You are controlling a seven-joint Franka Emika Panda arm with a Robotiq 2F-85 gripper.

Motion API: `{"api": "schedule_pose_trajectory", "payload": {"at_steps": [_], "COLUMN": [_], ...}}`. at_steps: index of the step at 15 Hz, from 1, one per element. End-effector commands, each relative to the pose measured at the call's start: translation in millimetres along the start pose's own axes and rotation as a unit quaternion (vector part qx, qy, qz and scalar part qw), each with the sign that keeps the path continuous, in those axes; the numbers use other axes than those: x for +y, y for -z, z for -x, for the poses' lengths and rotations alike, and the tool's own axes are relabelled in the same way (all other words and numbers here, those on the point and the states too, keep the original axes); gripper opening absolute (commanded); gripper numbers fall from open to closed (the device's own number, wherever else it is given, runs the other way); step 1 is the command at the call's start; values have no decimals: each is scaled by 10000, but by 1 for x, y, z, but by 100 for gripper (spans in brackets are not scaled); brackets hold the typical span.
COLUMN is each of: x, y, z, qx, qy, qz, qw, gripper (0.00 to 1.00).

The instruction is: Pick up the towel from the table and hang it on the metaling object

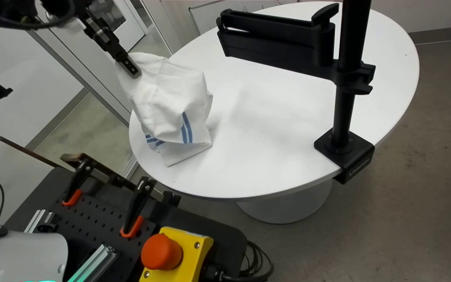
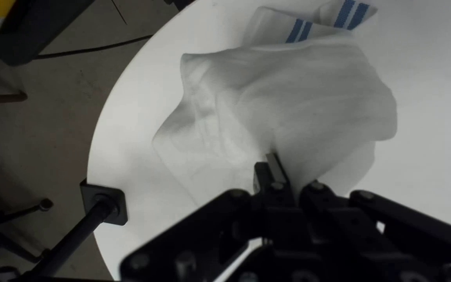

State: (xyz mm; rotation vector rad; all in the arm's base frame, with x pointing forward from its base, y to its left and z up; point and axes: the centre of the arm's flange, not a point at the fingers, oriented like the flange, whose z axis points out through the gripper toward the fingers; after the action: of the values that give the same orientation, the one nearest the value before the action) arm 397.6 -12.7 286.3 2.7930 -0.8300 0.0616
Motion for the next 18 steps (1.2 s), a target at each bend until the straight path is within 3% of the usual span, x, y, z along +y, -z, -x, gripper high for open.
{"api": "schedule_pose_trajectory", "payload": {"at_steps": [1, 10, 18], "x": [35, 114, 169], "y": [61, 167, 211], "z": [14, -5, -19], "qx": [162, 1041, 1483], "qy": [-327, -1256, -1951], "qz": [-285, -788, -860], "qw": [9989, 9835, 9657], "gripper": [1, 1, 1]}}
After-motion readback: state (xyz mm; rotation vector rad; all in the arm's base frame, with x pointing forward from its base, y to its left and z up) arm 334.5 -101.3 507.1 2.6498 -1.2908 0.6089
